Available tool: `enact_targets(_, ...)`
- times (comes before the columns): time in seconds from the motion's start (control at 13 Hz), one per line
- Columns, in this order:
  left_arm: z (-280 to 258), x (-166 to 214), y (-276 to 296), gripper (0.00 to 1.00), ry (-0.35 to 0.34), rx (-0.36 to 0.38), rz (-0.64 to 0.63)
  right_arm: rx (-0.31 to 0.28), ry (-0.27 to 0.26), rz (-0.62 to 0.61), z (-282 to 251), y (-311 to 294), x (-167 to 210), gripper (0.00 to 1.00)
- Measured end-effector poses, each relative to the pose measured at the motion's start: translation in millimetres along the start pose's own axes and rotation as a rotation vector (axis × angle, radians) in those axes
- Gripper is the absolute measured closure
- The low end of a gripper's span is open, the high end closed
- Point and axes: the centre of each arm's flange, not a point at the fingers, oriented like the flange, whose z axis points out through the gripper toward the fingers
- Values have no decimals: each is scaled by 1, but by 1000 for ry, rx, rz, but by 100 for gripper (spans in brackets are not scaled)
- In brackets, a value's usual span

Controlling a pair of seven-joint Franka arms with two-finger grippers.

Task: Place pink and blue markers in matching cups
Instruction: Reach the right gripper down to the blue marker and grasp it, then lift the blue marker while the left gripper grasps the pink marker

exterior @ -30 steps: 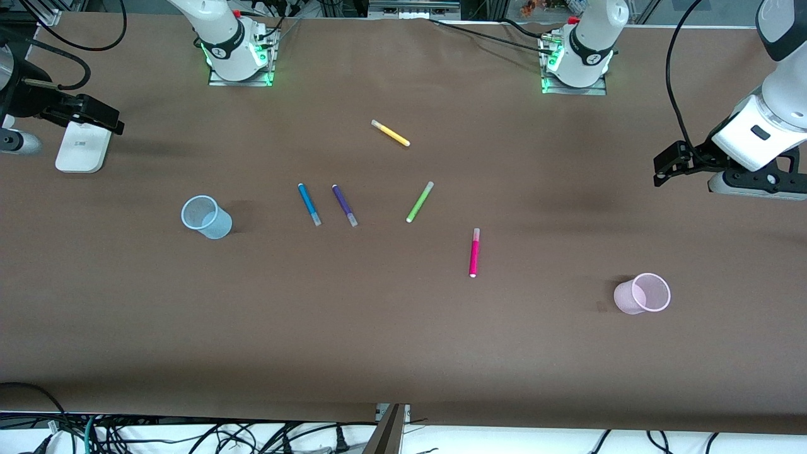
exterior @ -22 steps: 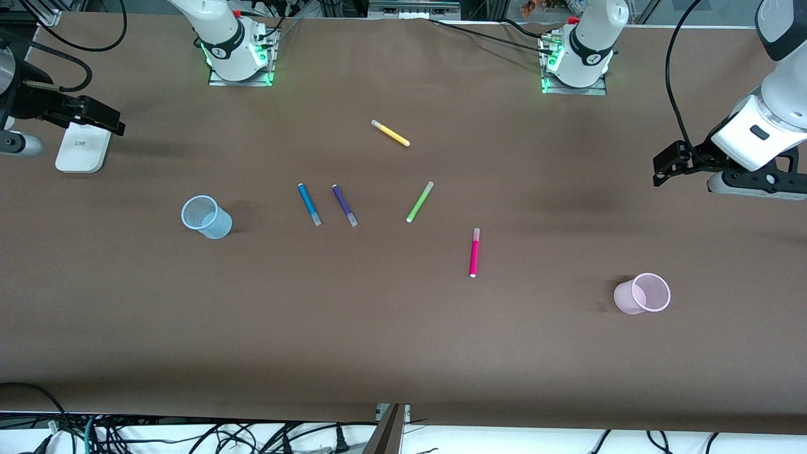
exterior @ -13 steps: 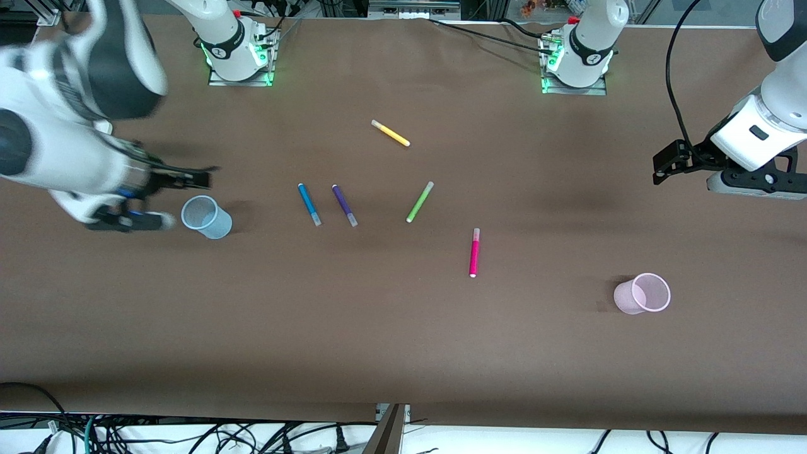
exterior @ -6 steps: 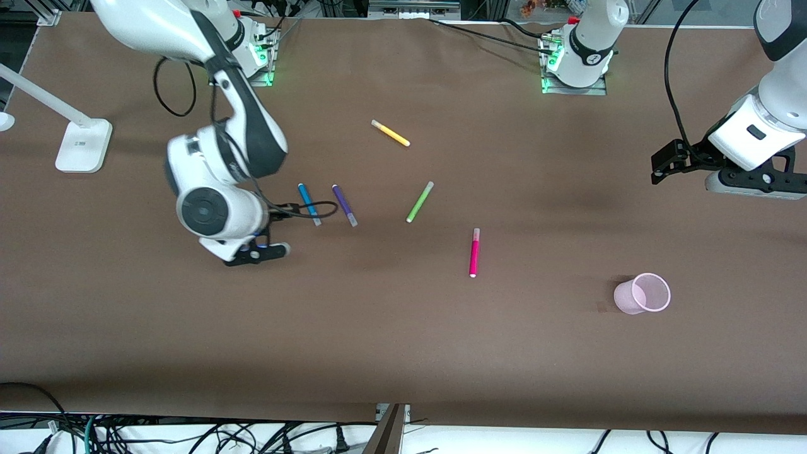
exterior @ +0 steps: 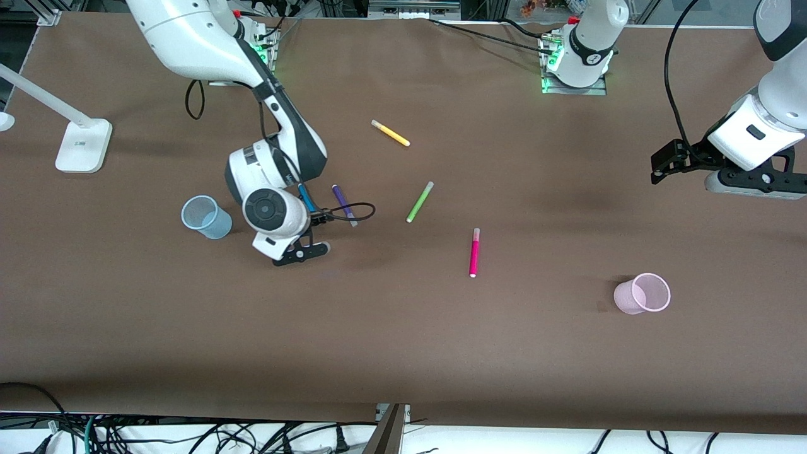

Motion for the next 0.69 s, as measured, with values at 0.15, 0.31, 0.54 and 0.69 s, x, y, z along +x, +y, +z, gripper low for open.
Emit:
enact_targets(0.15, 0, 0, 1, 0, 0, 0, 1, -1, 13, -11, 26, -6, -8, 0)
enact_targets(0.31, 2, 0, 1, 0, -8, 0, 2, -4, 6, -9, 38, -3, -13, 0)
enact_targets(0.54, 48, 11, 27, 0, -97, -11, 53, -7, -5, -9, 43, -2, -16, 0)
enact_targets(0.69, 106, 27, 74, 0, -157, -32, 121, -7, -8, -9, 45, -1, -17, 2)
